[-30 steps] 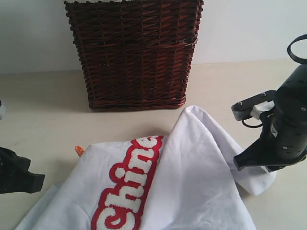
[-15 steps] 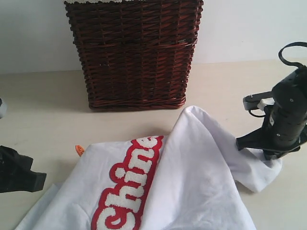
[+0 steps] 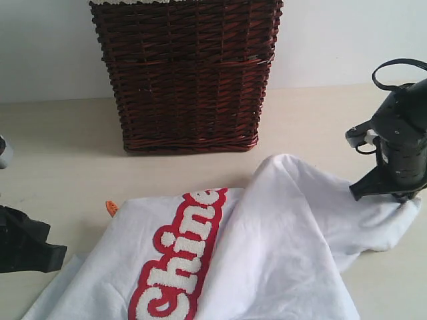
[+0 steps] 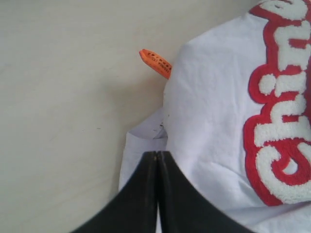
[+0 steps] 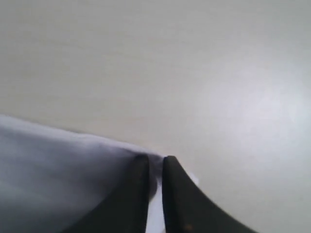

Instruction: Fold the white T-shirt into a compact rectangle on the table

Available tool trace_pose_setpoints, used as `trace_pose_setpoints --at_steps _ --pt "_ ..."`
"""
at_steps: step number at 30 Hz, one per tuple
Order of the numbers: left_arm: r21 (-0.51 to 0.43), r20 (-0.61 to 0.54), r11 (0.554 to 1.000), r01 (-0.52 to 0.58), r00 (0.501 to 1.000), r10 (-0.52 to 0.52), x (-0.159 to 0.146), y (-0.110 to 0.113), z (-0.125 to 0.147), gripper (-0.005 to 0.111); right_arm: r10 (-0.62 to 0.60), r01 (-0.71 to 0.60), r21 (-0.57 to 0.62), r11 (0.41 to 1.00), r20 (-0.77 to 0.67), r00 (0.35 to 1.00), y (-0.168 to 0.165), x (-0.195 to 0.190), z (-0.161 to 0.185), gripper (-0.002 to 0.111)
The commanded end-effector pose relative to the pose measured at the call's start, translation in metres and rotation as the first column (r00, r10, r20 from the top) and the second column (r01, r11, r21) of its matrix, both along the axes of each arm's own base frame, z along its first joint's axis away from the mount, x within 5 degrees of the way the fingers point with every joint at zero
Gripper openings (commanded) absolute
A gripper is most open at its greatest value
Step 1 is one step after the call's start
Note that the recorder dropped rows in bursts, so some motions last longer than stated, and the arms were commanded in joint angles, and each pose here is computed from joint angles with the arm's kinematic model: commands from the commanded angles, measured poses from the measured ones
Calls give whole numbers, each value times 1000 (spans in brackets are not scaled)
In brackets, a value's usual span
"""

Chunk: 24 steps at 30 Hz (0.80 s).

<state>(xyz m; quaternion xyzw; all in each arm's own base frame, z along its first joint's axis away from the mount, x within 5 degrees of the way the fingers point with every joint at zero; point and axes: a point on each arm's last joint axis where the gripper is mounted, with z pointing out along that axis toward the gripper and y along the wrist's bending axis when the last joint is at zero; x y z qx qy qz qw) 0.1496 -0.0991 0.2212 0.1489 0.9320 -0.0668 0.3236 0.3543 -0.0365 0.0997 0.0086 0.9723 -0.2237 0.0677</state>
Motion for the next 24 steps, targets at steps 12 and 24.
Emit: trace_pose_setpoints --at_steps 12,24 --pt "-79 66 992 95 994 -90 3 -12 -3 0 -91 78 106 991 118 989 -47 27 59 12" --pt "13 -124 947 321 940 -317 -6 -61 -56 0 182 -366 476 800 389 903 25 -25 181 12"
